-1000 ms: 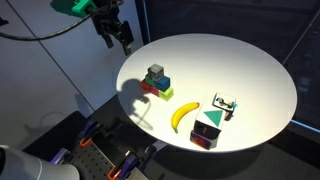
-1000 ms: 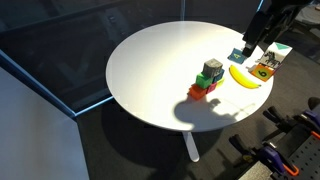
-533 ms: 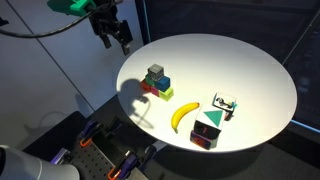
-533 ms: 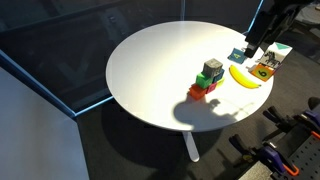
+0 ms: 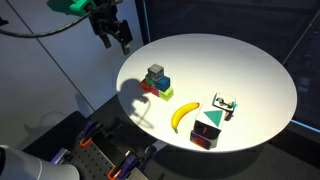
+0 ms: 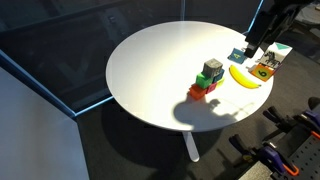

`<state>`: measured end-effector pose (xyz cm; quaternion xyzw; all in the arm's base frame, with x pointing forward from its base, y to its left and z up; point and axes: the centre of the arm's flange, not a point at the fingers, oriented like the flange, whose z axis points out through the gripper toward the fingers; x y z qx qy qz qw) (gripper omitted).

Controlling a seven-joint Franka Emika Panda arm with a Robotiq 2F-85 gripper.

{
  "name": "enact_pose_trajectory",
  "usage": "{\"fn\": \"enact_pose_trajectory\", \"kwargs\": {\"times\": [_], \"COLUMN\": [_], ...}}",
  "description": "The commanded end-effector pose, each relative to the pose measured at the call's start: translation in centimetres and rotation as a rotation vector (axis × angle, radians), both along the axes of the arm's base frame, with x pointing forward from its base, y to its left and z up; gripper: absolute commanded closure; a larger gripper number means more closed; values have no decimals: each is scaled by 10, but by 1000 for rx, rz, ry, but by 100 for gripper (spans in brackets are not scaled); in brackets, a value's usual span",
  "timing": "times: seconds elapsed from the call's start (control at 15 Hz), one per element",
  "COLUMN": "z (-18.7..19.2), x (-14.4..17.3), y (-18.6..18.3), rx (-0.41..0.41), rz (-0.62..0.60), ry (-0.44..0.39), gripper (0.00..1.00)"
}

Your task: Pick up the gray block and stack it on top of the blue and green blocks

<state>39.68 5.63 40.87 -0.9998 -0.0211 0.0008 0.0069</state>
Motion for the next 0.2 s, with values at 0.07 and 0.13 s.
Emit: {"fn": "enact_pose_trajectory", "kwargs": {"times": [0.07,0.13], "z": [0,0], "x": [0,0], "y": [0,0], "rx": [0,0], "rz": [0,0], "ry": [0,0], "gripper": [0,0]}}
